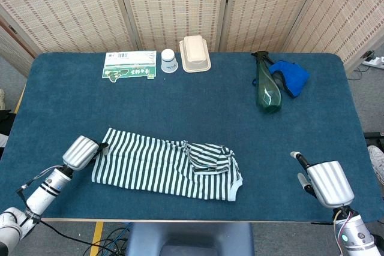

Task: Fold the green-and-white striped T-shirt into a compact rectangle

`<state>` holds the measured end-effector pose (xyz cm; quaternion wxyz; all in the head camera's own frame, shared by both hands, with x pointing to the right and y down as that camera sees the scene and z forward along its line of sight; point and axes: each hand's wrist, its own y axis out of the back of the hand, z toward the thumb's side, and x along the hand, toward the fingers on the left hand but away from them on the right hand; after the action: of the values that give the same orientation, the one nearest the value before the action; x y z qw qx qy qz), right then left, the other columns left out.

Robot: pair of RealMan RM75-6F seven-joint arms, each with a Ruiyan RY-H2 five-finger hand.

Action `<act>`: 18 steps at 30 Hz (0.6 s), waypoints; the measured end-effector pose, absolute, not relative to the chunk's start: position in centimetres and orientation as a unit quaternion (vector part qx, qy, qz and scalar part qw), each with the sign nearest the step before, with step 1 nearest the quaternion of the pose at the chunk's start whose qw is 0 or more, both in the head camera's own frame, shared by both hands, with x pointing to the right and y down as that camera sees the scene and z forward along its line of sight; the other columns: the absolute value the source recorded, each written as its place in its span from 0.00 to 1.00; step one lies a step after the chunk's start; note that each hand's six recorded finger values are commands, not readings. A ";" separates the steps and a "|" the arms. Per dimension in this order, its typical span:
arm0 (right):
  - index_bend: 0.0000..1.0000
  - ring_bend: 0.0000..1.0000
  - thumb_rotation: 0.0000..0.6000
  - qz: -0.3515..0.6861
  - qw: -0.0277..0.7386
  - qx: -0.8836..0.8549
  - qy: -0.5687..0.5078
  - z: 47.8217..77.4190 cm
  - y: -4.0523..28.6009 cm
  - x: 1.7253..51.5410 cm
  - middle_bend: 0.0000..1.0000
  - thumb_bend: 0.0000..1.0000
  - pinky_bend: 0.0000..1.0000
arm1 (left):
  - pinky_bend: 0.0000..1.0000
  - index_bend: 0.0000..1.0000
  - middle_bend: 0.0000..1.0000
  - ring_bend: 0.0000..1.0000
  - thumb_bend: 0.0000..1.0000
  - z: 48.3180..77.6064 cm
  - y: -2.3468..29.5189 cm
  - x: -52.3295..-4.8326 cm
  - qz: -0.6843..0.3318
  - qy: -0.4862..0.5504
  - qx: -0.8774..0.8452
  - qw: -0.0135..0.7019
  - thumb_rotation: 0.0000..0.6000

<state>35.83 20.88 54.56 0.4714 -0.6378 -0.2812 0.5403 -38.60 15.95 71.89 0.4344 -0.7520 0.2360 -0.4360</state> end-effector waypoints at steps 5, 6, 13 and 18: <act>0.27 0.95 1.00 0.536 0.473 -0.641 -0.281 54.6 20.8 35.5 0.90 0.39 1.00 | 0.90 0.67 0.90 0.83 0.63 71.5 16.2 -41.4 -0.468 0.241 -0.738 0.423 1.00; 0.27 0.95 1.00 0.535 0.473 -0.641 -0.281 54.6 20.8 35.4 0.90 0.39 1.00 | 0.90 0.67 0.90 0.83 0.63 71.5 16.3 -41.9 -0.474 0.242 -0.735 0.421 1.00; 0.27 0.95 1.00 0.531 0.476 -0.643 -0.279 54.6 20.7 34.9 0.90 0.39 1.00 | 0.90 0.67 0.90 0.83 0.63 71.0 16.3 -46.4 -0.527 0.254 -0.703 0.405 1.00; 0.27 0.95 1.00 0.528 0.477 -0.645 -0.278 54.7 20.7 34.7 0.90 0.39 1.00 | 0.90 0.67 0.90 0.83 0.63 70.3 16.2 -49.6 -0.563 0.257 -0.675 0.402 1.00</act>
<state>34.65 20.71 54.71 0.4770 -0.6452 -0.2783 0.5278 -49.62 16.23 70.35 0.4023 -0.6749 0.2570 -0.5627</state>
